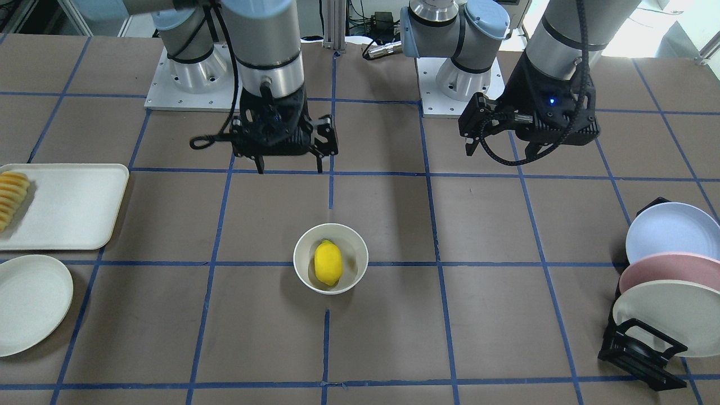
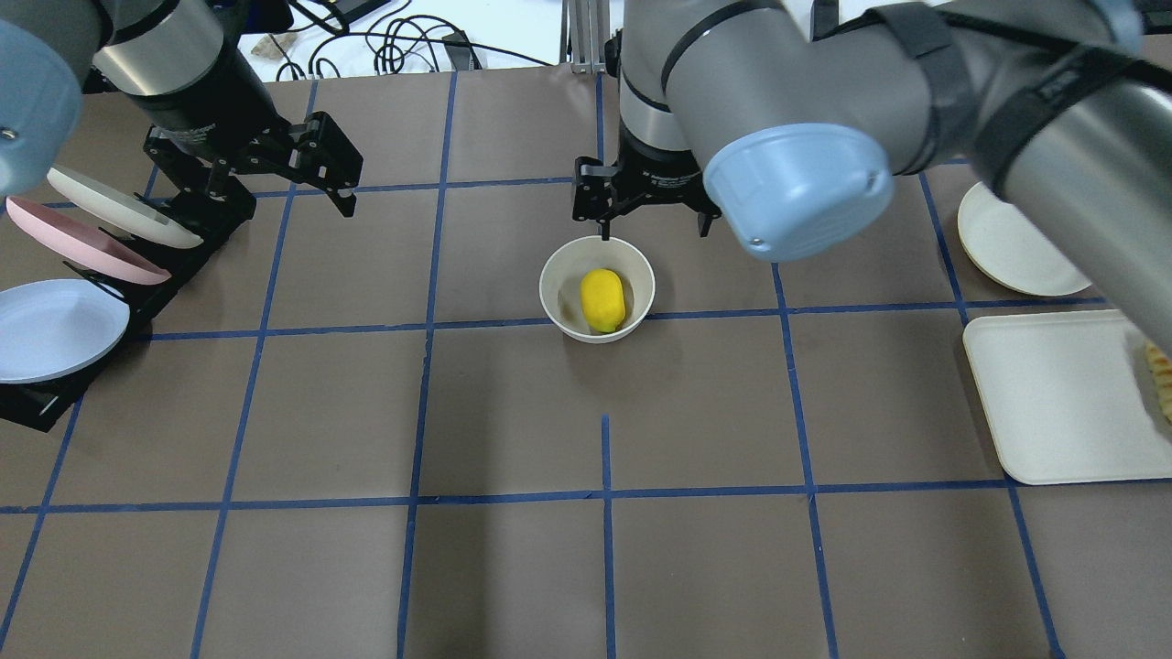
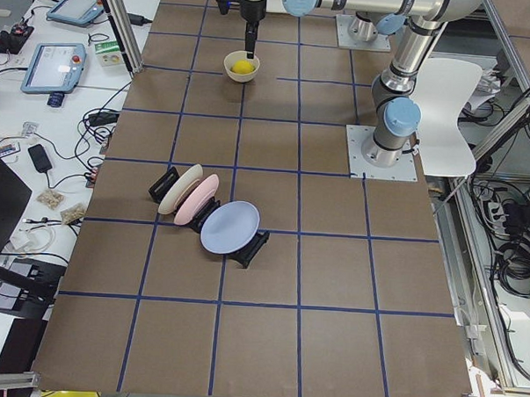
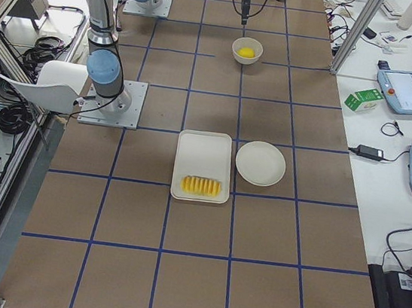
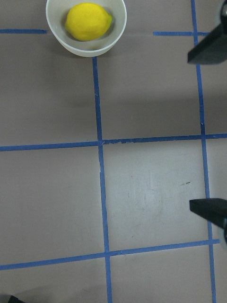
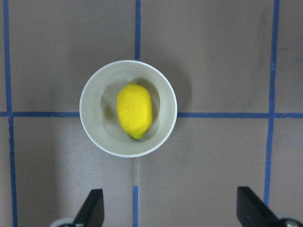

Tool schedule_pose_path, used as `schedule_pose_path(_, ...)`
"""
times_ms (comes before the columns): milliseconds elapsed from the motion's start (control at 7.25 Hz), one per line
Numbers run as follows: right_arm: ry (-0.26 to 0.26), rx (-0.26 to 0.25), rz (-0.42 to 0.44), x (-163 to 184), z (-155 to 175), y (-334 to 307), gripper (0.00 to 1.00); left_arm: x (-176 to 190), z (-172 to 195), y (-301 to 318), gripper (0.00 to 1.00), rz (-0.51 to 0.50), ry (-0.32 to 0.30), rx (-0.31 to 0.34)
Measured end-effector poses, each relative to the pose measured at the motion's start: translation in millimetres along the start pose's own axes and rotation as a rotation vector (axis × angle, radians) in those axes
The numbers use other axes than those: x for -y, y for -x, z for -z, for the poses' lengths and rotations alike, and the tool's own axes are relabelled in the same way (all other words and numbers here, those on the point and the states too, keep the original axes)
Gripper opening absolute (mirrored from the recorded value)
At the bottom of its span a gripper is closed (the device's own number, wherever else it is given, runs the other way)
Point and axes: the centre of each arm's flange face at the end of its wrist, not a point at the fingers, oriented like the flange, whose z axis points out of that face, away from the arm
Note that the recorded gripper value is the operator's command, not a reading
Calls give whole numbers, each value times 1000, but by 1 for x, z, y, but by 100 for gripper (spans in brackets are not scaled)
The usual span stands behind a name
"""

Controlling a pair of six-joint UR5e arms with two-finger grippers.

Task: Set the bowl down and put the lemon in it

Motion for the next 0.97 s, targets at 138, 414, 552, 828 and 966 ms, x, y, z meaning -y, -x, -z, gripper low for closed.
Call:
schedule_pose_path(138, 0, -1, -25, -5, 24, -19, 100, 0, 0, 0, 100, 0, 0, 0)
schedule_pose_path(414, 15, -13, -39, 5, 50, -63, 100, 1, -1, -1, 100, -1, 1, -2)
schedule_pose_path(552, 33, -21, -15, 13, 56, -90, 100, 1, -1, -1, 100, -1, 3, -3)
schedule_pose_path(828, 55, -20, 16, 22, 61, -125, 100, 0, 0, -1, 100, -1, 1, -3)
schedule_pose_path(966, 61, -17, 20, 23, 61, -130, 100, 0, 0, -1, 100, -1, 1, -3)
